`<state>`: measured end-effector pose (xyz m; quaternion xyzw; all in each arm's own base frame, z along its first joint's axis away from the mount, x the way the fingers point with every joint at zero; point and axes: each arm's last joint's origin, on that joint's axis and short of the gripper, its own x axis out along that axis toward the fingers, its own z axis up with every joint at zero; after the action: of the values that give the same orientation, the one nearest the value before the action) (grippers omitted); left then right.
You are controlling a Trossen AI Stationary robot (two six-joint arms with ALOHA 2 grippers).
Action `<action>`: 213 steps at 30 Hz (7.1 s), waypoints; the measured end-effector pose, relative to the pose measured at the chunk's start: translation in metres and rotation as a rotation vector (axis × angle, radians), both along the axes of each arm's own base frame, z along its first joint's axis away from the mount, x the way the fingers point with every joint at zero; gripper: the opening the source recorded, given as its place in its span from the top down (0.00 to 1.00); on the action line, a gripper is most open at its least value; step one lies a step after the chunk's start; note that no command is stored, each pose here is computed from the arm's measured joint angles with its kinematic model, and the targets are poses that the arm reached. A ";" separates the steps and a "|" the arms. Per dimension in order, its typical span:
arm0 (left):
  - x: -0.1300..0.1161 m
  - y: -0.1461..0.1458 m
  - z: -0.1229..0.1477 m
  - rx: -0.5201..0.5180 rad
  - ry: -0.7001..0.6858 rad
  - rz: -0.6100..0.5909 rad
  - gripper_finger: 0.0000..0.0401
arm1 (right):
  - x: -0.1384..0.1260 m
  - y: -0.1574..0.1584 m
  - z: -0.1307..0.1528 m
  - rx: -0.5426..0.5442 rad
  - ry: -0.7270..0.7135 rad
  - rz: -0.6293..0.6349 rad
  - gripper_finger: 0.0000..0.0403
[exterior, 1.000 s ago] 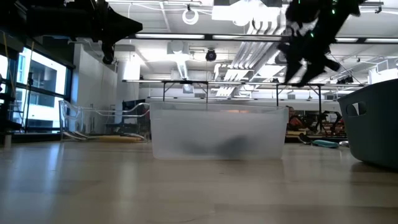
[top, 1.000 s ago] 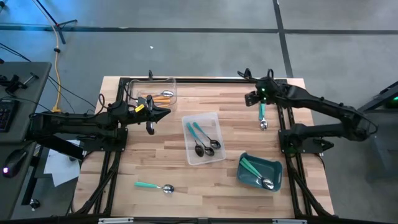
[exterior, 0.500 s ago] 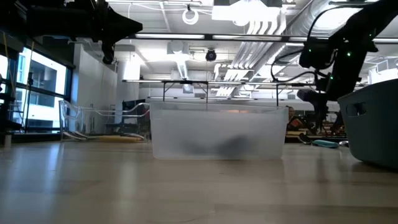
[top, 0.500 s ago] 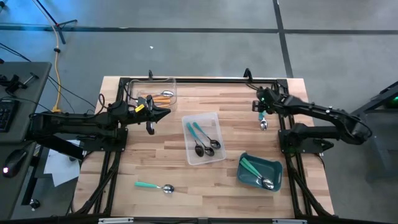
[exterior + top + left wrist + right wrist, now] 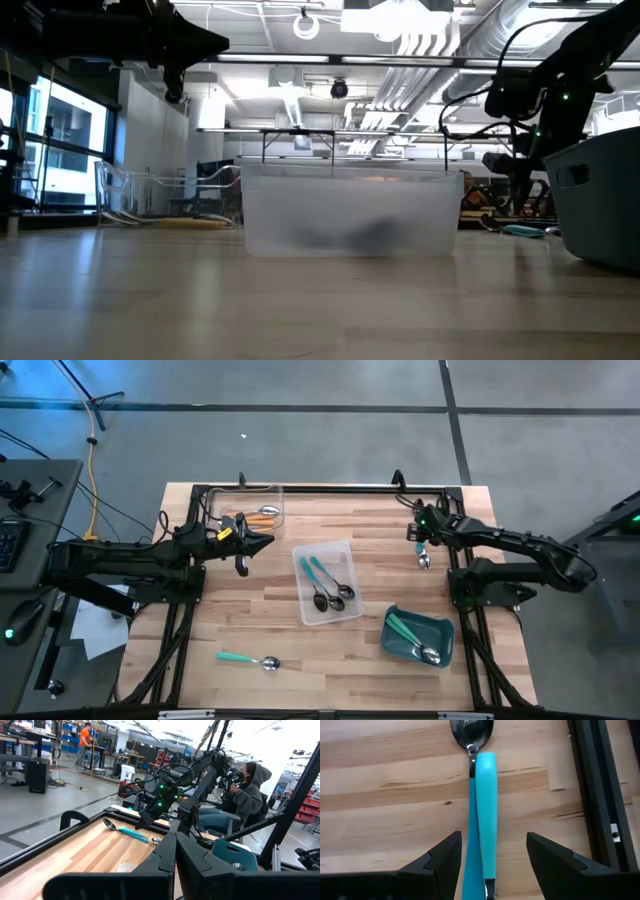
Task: Sort silverware by color (type)
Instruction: Put the light blue spoon into the blue bin
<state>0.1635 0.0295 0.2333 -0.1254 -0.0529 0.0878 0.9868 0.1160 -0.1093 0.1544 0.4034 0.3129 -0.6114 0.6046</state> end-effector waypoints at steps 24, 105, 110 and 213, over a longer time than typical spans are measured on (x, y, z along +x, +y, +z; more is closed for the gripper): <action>0.000 0.000 -0.001 -0.001 0.006 0.000 1.00 | 0.010 -0.009 -0.024 0.054 0.105 -0.019 0.48; 0.000 0.000 -0.002 -0.055 0.008 -0.004 1.00 | 0.002 -0.002 -0.028 0.140 0.160 -0.098 0.95; 0.000 0.000 -0.002 -0.054 0.008 -0.004 1.00 | 0.001 -0.002 -0.028 0.141 0.161 -0.099 0.92; -0.001 0.000 0.010 -0.067 -0.111 -0.019 1.00 | 0.023 0.015 0.148 -0.627 -0.524 0.685 0.94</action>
<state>0.1621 0.0291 0.2430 -0.1634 -0.1033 0.0731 0.9784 0.1388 -0.0941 0.3027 0.2174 0.0673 -0.3217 0.9191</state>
